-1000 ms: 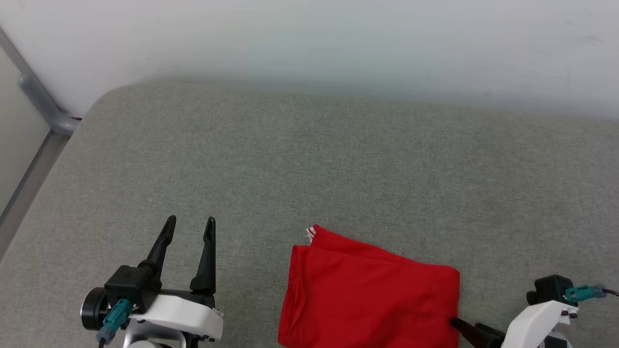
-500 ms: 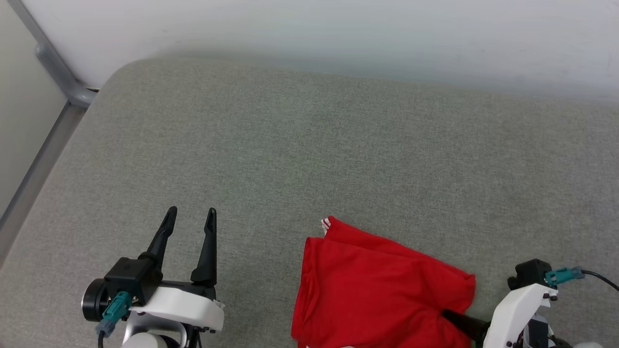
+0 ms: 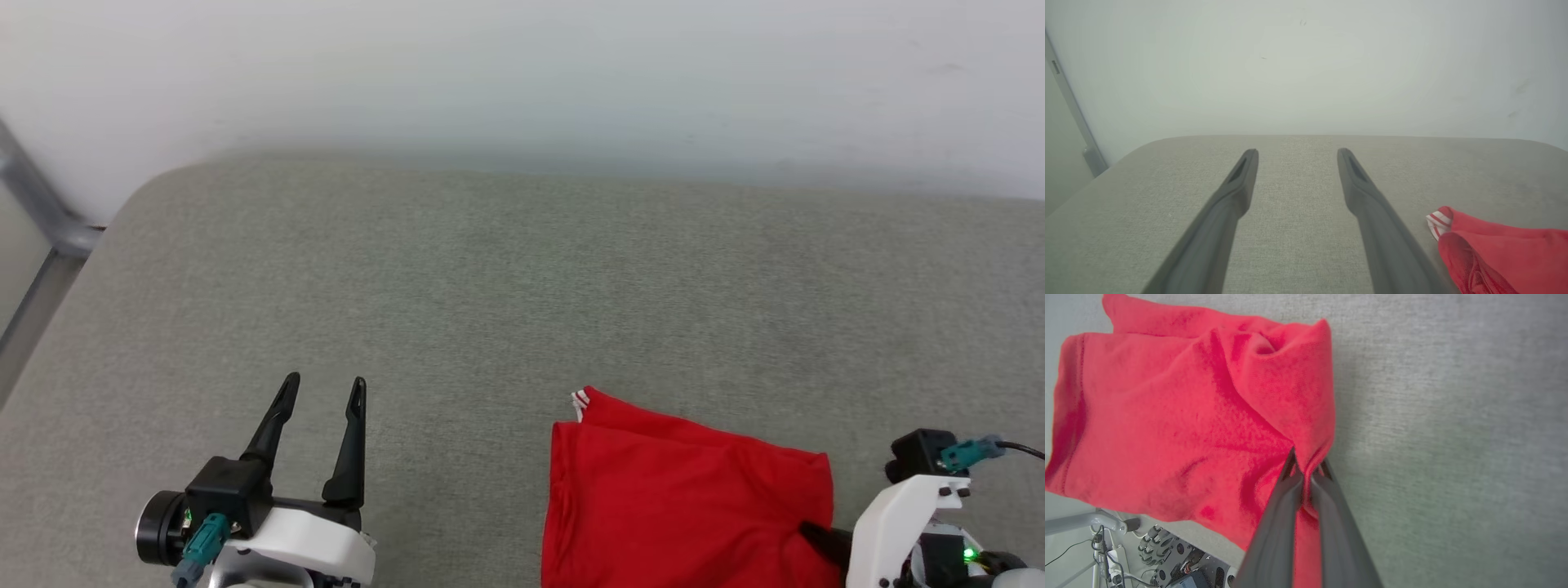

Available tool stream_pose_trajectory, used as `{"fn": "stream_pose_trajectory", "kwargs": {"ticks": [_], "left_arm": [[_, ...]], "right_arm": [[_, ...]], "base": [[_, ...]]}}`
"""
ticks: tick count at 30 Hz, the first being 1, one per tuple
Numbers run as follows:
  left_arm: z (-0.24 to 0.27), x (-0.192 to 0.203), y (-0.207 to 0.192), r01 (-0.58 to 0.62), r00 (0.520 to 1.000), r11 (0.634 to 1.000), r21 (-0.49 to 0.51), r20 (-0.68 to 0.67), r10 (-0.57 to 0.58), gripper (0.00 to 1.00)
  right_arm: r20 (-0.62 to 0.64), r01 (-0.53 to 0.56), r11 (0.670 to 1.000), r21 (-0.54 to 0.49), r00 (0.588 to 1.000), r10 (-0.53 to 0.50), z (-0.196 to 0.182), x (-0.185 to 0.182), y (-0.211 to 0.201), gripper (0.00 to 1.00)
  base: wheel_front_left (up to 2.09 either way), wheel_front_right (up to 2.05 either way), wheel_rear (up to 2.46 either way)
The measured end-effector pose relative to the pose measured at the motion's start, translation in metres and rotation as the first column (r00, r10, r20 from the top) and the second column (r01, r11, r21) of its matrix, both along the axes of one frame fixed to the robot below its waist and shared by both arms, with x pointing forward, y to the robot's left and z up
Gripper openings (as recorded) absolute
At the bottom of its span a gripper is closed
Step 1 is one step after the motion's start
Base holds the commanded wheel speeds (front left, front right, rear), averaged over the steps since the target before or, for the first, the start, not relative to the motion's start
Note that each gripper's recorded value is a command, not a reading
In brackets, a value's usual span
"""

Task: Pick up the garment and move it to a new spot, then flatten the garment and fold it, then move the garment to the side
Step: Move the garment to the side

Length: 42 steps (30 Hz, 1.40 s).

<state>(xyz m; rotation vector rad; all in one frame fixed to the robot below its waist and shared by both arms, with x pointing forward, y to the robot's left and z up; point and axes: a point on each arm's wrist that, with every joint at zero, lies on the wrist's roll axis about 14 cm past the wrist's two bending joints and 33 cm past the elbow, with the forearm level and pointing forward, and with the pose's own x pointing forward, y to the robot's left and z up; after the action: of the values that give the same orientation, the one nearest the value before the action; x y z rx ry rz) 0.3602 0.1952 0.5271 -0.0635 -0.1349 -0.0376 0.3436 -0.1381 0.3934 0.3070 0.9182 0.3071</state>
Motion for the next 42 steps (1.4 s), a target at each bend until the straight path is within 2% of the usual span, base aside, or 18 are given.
{"fn": "stream_pose_trajectory", "kwargs": {"ticks": [6, 12, 23, 28, 31, 32, 38, 42], "left_arm": [[0.004, 0.017, -0.037, 0.113, 0.993, 0.994, -0.005, 0.016, -0.113, 1.00], [0.004, 0.041, -0.083, 0.253, 0.967, 0.967, -0.003, 0.026, -0.253, 1.00], [-0.019, 0.093, -0.142, 0.440, 0.898, 0.898, -0.011, 0.005, -0.440, 1.00], [-0.032, 0.115, -0.155, 0.489, 0.872, 0.872, -0.014, 0.005, -0.489, 1.00], [-0.040, 0.128, -0.159, 0.506, 0.863, 0.862, -0.019, 0.005, -0.506, 1.00], [-0.045, 0.137, -0.161, 0.514, 0.858, 0.858, -0.020, 0.011, -0.514, 1.00], [-0.063, 0.156, -0.163, 0.528, 0.849, 0.849, -0.030, 0.016, -0.528, 1.00], [-0.076, 0.162, -0.161, 0.529, 0.849, 0.848, -0.036, 0.007, -0.529, 1.00]], "right_arm": [[0.037, 0.121, 0.988, -0.095, 0.992, -0.118, 0.010, -0.009, -0.055, 0.00], [0.082, 0.257, 0.954, -0.154, 0.966, -0.247, 0.024, -0.014, -0.107, 0.00], [0.181, 0.435, 0.847, -0.305, 0.900, -0.397, 0.041, 0.021, -0.199, 0.00], [0.239, 0.520, 0.758, -0.395, 0.854, -0.461, 0.056, 0.041, -0.256, 0.00], [0.276, 0.564, 0.683, -0.463, 0.825, -0.494, 0.066, 0.049, -0.292, 0.00], [0.288, 0.579, 0.642, -0.503, 0.812, -0.508, 0.067, 0.054, -0.310, 0.00], [0.308, 0.613, 0.537, -0.580, 0.775, -0.552, 0.064, 0.065, -0.348, 0.00], [0.285, 0.630, 0.501, -0.593, 0.747, -0.601, 0.046, 0.065, -0.359, 0.00]], "base": [[0.00, 0.00, 0.00], [0.00, 0.00, 0.00], [0.00, 0.00, 0.00], [0.00, 0.00, 0.00], [0.00, 0.00, 0.00], [0.00, 0.00, 0.00], [0.00, 0.00, 0.00], [0.00, 0.00, 0.00]]}}
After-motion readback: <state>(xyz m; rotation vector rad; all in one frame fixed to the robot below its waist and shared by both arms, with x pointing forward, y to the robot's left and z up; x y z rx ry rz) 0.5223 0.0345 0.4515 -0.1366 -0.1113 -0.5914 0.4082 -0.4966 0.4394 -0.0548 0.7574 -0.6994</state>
